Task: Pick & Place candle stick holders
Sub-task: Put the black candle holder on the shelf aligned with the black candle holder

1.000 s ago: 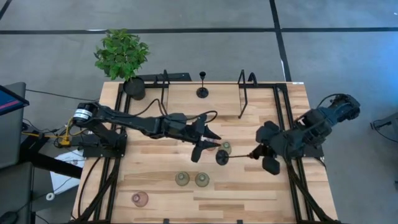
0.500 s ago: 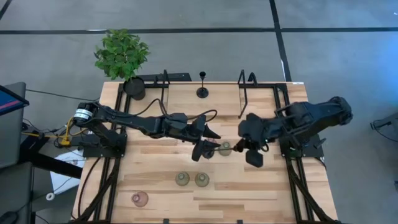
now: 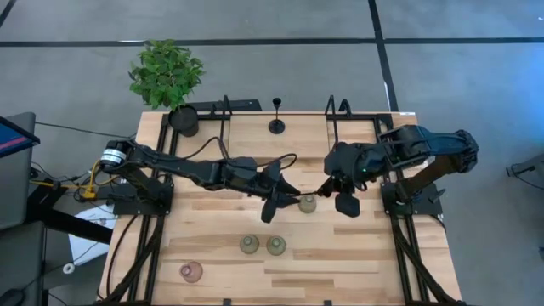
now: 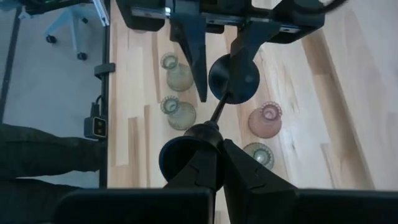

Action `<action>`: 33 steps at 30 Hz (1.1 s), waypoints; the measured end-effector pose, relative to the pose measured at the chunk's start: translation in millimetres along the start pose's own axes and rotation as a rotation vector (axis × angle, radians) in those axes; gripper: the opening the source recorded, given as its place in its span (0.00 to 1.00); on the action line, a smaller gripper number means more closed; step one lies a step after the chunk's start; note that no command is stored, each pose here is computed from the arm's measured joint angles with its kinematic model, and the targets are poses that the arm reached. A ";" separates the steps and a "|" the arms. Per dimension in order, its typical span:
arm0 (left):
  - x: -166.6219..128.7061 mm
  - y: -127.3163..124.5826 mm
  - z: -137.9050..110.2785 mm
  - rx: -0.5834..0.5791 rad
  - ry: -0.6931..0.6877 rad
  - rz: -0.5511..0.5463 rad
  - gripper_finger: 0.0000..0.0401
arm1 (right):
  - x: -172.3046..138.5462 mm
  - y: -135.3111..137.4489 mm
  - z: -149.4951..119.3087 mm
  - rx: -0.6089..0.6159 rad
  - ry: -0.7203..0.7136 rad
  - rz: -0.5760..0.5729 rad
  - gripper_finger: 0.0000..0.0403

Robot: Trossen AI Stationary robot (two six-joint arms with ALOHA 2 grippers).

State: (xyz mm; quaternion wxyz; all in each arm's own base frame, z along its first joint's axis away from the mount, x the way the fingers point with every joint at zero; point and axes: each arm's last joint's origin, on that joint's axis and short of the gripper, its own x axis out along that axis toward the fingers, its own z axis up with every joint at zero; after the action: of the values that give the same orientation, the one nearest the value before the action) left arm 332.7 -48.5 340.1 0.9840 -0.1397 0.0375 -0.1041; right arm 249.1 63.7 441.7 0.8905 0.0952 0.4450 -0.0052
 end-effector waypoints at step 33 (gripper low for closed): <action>1.9 2.2 -7.6 -0.001 0.052 0.053 0.06 | 9.6 -0.1 8.7 -0.034 -0.014 0.046 0.00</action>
State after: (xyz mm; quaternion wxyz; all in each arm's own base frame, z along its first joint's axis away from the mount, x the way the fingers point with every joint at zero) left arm 334.1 -48.9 332.1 0.9850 -0.1362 0.0668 -0.0818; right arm 261.8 62.8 439.1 0.8950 0.0902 0.4363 0.0219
